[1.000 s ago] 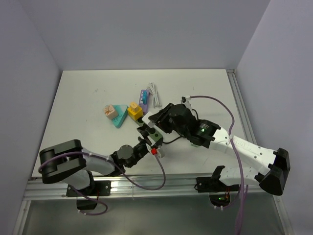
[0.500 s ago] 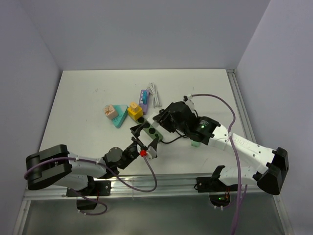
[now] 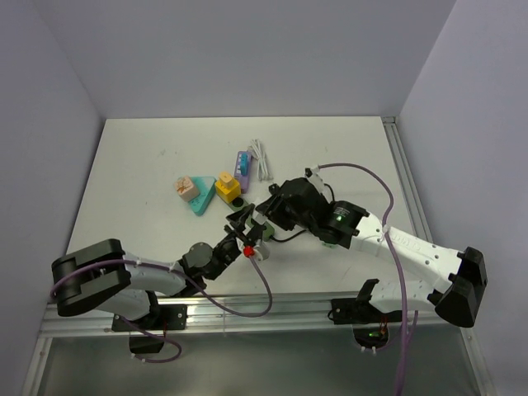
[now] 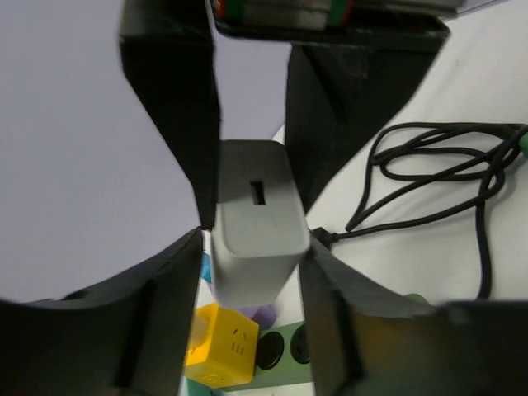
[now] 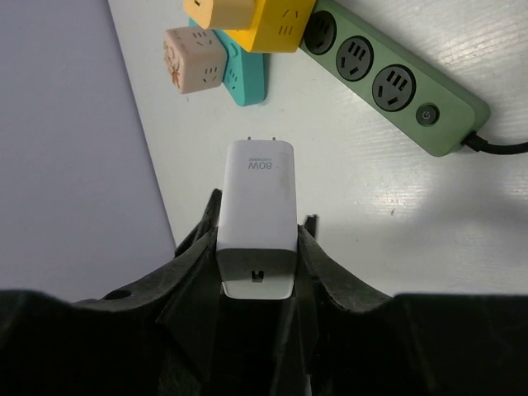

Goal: Insert the plug
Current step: Pick up the plug from the center of the board.

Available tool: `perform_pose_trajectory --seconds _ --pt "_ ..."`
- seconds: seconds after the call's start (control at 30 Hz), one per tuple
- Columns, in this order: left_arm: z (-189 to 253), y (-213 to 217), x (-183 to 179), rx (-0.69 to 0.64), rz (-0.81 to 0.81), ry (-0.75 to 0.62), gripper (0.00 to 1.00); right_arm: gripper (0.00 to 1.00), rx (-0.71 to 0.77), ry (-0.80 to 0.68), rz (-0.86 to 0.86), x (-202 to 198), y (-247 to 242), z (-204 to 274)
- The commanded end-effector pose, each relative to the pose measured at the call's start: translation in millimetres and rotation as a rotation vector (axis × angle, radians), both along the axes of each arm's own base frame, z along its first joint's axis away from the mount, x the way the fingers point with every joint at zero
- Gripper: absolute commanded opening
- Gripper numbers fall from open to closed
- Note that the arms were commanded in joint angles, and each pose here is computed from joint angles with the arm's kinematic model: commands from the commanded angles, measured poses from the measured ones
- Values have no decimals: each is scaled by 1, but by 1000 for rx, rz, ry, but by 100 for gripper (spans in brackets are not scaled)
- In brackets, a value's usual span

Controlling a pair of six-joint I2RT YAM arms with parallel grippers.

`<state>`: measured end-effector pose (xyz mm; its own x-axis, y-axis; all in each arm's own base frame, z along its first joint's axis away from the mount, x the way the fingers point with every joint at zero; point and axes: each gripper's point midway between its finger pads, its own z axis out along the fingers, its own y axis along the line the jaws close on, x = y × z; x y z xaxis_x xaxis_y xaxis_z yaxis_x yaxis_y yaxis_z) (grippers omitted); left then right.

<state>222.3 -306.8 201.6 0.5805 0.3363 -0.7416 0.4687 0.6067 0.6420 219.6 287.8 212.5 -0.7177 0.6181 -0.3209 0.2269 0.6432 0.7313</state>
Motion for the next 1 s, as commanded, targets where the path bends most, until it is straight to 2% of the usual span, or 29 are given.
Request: perform_pose_trajectory --seconds 0.0,0.03,0.1,0.13,0.2,0.27,0.3,0.37,0.4,0.43,0.47,0.5,0.63,0.73,0.77,0.87,0.97 --pt "95 14 -8 -342 -24 -135 51 0 61 -38 3 1 8 19" --pt "95 13 -8 -335 -25 -133 42 0 64 -37 5 1 9 19" --pt "93 9 -5 -312 -25 -119 34 0 73 -38 10 0 11 20" --pt "92 8 -5 -307 -24 -116 24 0 72 -38 10 0 10 20" --pt "92 8 -4 -305 -23 -113 15 0 75 -41 8 0 11 22" --pt "93 12 -5 -326 -20 -122 0 7 68 -48 13 1 11 23" --pt "93 14 -6 -333 -22 -126 0 22 62 -58 14 2 11 24" --pt "92 17 -8 -344 -24 -134 0 41 37 -71 14 4 8 25" --pt "92 18 -9 -348 -28 -130 0 58 35 -82 8 5 7 29" --pt "87 16 -8 -333 -30 -117 0 64 26 -97 2 8 5 32" --pt "87 16 -9 -330 -33 -112 0 74 7 -110 -5 9 1 34" --pt "87 16 -9 -334 -37 -105 0 78 -1 -125 -34 13 -4 39" --pt "85 25 -10 -389 -37 -55 0 80 -42 -190 -78 23 -20 51" --pt "84 34 -4 -456 -55 41 0 80 -74 -239 -120 30 -36 56" --pt "82 30 -6 -496 -108 113 0 80 -83 -253 -133 30 -43 56" --pt "74 39 5 -524 -127 240 0 79 -82 -285 -180 31 -57 55" --pt "73 56 8 -582 -105 288 0 79 -73 -315 -187 32 -64 52"
